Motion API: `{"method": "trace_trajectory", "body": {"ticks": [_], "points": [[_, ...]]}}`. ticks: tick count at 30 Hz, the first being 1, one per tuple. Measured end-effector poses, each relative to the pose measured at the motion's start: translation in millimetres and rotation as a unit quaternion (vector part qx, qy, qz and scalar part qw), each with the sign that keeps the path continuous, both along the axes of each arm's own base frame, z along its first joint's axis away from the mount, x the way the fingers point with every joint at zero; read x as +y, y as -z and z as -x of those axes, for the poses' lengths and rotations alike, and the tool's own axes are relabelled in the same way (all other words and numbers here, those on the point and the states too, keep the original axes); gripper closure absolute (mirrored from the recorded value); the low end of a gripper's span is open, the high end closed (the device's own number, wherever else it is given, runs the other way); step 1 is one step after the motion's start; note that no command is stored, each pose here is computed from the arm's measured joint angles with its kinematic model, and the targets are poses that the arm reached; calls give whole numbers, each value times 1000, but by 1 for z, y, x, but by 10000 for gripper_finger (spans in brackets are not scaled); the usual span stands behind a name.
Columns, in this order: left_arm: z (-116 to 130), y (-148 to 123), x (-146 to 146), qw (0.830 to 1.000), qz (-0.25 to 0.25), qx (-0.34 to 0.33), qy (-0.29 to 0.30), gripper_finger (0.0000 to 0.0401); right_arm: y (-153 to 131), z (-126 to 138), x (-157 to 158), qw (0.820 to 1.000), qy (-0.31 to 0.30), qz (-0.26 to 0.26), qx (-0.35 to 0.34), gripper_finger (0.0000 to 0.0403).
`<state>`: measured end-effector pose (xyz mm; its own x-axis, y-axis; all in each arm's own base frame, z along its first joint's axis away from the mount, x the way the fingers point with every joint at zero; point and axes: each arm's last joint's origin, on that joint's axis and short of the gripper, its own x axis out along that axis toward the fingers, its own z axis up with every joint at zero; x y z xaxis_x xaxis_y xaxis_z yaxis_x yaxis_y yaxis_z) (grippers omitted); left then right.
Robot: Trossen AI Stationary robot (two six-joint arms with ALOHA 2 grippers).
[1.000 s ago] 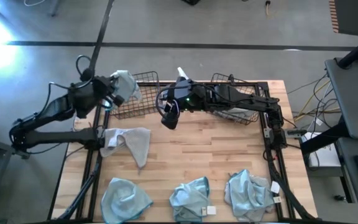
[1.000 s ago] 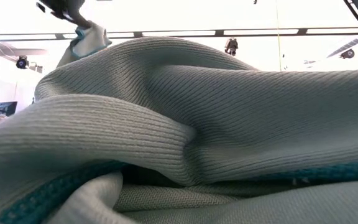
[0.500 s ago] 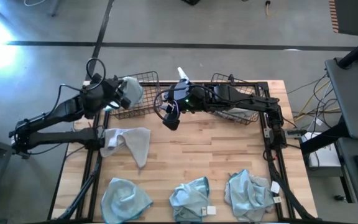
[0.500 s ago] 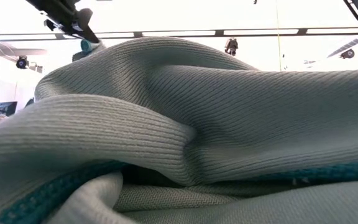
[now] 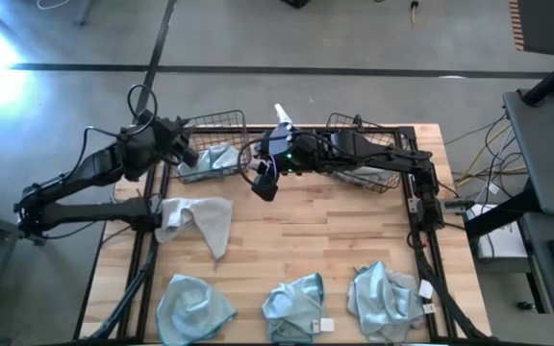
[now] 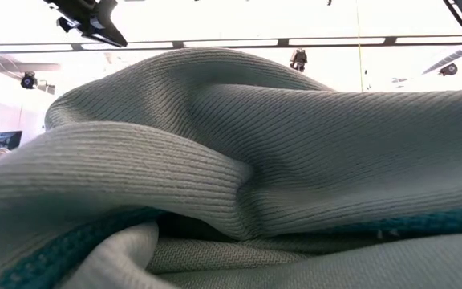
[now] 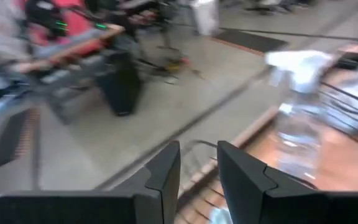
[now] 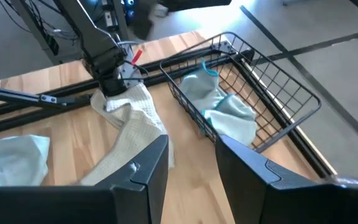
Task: Sort microfiber towel by color & place in baskets
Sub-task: Put the gray microfiber towel into the right black wire basket
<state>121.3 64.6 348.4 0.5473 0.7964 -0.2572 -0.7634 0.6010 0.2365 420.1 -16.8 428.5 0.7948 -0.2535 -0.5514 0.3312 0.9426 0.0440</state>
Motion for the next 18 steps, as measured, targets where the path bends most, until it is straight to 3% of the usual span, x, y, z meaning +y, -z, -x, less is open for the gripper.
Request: {"method": "trace_trajectory", "body": {"ticks": [5, 12, 18], "points": [[6, -5, -9, 991, 96, 3, 93, 309, 5, 4, 0, 999, 7, -10, 30, 275], [19, -25, -22, 960, 202, -25, 191, 309, 11, 8, 0, 997, 26, -35, 61, 275], [26, -12, -29, 932, 300, 15, 202, 309, 18, 14, 1, 992, 51, -61, 96, 275]]}}
